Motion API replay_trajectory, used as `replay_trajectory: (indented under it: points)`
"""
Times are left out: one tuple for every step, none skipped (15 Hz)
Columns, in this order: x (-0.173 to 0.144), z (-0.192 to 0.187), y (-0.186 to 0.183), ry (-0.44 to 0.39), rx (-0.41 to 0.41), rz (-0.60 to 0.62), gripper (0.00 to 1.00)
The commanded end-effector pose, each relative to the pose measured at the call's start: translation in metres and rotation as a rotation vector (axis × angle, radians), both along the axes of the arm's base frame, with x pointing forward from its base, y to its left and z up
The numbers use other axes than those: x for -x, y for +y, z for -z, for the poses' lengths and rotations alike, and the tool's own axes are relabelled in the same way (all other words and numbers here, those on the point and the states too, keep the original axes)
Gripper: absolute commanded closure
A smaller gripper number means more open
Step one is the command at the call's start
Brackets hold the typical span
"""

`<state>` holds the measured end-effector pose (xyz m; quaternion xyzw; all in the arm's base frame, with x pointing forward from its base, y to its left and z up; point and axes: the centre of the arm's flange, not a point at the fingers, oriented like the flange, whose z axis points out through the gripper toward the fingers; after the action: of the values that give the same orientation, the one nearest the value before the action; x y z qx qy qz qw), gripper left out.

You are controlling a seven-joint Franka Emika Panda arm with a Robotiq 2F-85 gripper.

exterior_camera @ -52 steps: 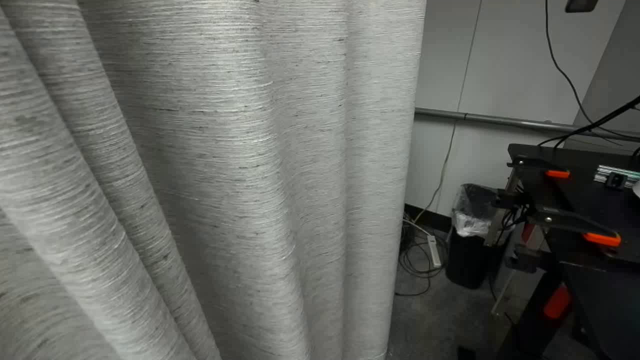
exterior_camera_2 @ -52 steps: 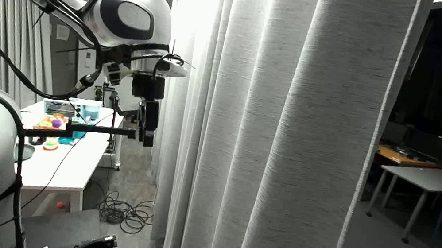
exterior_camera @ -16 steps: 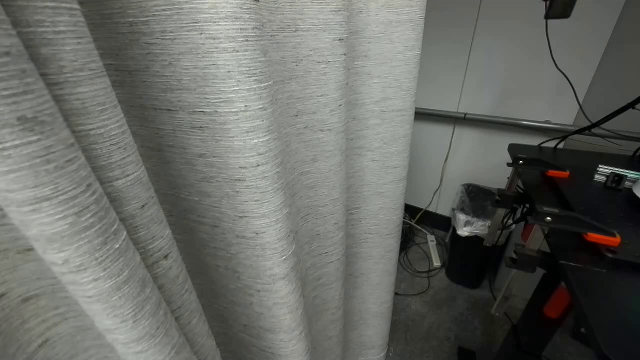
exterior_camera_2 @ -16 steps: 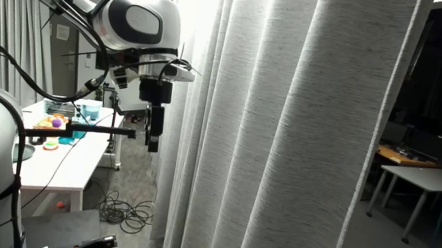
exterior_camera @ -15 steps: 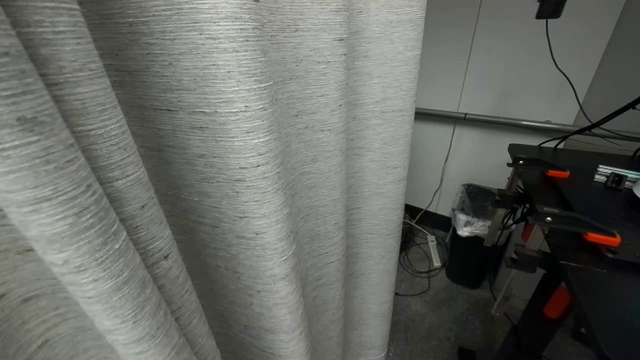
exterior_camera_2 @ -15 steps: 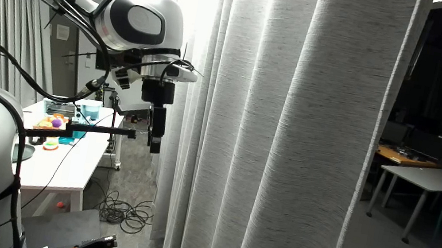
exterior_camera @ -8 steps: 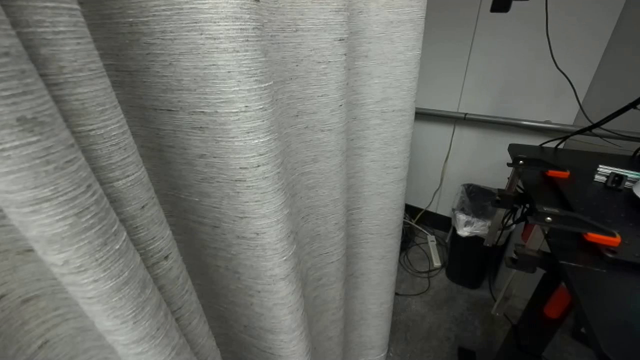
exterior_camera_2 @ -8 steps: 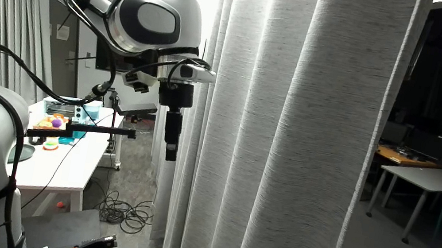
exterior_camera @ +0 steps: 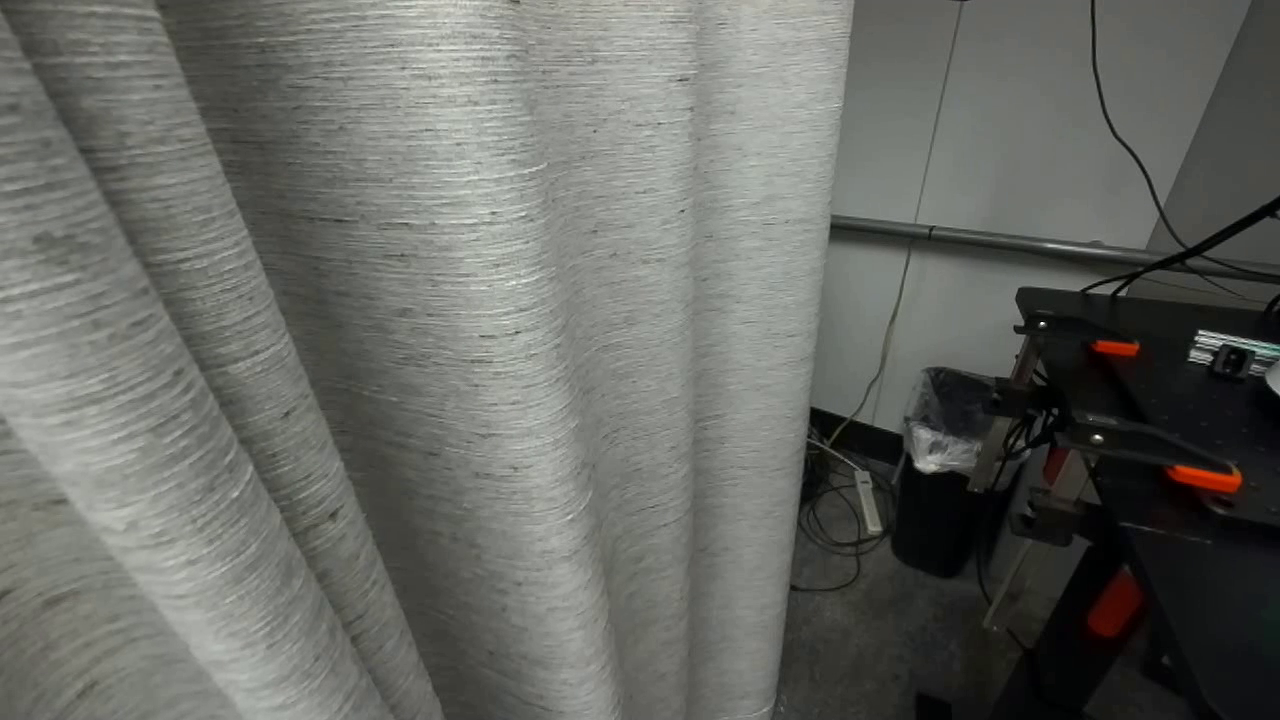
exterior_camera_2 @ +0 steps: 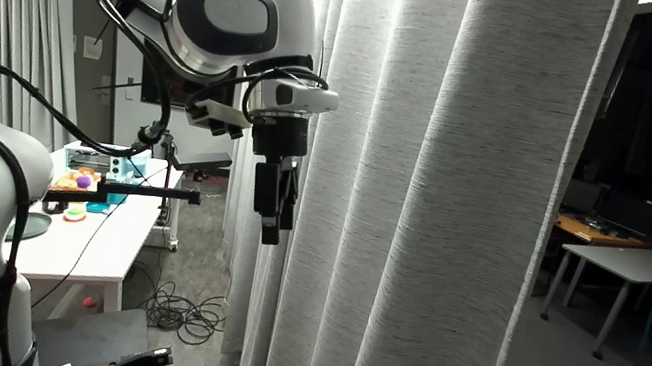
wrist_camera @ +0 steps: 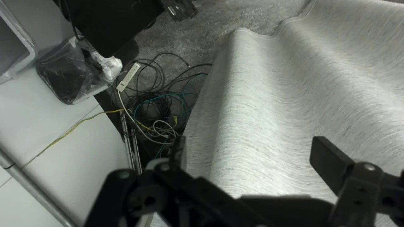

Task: Pull the curtain to the left

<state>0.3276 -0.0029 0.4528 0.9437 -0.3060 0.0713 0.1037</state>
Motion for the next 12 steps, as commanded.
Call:
replay_trajectory:
  points:
    - [-0.001, -0.002, -0.002, -0.016, -0.016, 0.005, 0.00]
    - [-0.002, -0.003, -0.003, -0.031, -0.028, 0.007, 0.00]
    - [-0.003, -0.004, -0.003, -0.036, -0.033, 0.008, 0.00]
    - [-0.003, -0.004, -0.003, -0.037, -0.034, 0.008, 0.00]
    - [-0.003, -0.004, -0.003, -0.037, -0.035, 0.008, 0.00]
    - [-0.006, -0.001, -0.001, -0.023, -0.042, 0.004, 0.00]
    - [-0.011, 0.002, -0.002, -0.017, -0.029, 0.023, 0.00]
    - [-0.017, 0.006, -0.007, -0.023, 0.004, 0.057, 0.00]
    - [-0.024, 0.010, -0.015, -0.026, 0.026, 0.101, 0.00]
    - [-0.029, 0.012, -0.023, -0.023, 0.037, 0.132, 0.00]
    - [-0.034, 0.013, -0.032, -0.025, 0.047, 0.169, 0.00]
    - [-0.038, 0.014, -0.039, -0.030, 0.056, 0.199, 0.00]
